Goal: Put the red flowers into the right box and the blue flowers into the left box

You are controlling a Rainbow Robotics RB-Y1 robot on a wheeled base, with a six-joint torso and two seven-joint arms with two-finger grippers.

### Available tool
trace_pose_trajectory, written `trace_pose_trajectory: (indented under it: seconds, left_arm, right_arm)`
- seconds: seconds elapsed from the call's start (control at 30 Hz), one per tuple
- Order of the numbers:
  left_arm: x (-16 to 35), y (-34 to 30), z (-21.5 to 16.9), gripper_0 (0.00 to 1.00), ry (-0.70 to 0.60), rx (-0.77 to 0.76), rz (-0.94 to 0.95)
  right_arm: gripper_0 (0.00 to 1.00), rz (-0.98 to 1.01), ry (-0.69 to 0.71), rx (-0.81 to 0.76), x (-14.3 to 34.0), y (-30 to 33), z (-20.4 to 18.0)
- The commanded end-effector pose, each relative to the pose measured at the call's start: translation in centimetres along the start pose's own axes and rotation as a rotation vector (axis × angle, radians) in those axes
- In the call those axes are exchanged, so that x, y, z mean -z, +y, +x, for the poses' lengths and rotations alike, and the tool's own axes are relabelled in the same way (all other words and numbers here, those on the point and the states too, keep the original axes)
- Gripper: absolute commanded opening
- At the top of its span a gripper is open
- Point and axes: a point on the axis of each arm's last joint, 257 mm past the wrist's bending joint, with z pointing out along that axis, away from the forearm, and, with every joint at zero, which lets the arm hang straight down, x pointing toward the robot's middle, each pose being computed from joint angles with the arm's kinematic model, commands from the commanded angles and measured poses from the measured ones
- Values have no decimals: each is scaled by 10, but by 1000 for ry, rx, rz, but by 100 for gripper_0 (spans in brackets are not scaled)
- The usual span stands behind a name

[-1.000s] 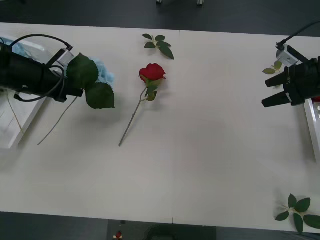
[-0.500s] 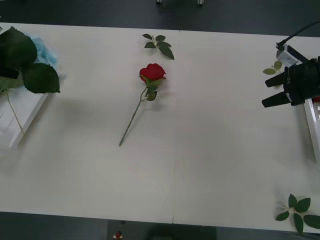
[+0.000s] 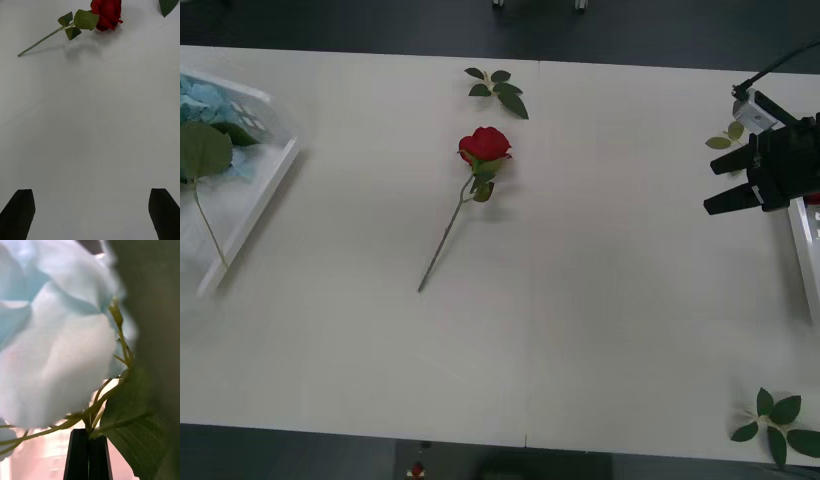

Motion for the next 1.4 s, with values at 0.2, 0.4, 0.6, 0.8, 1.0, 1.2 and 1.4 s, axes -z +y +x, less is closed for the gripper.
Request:
trace_pose_trajectory:
  seconds: [0.2,0.4,0.6,0.8,1.0,1.2,1.4]
  left_arm:
    - [43,82,4,0,39,8,-322]
    - [18,78,32,0,104,126,-323]
    - [-15,67,33,0,111,181,-318]
    - [-43,65,25,0,69,188,-337]
    - [-61,74,20,0,25,177,-397]
    - [-92,72,27,0,-32,194,-418]
    - [-129,61,40,0,-104,244,-414]
  right_arm:
    - [88,-4,-20,-6,-2,1,-10]
    - [88,-4,-20,-6,-2,1,-10]
    - [89,-4,-20,-6,-2,1,-10]
    - [88,-4,-20,-6,-2,1,-10]
    - [89,-4,-20,-6,-2,1,-10]
    - [89,-4,-20,-6,-2,1,-10]
    - [89,-4,-20,-6,-2,1,-10]
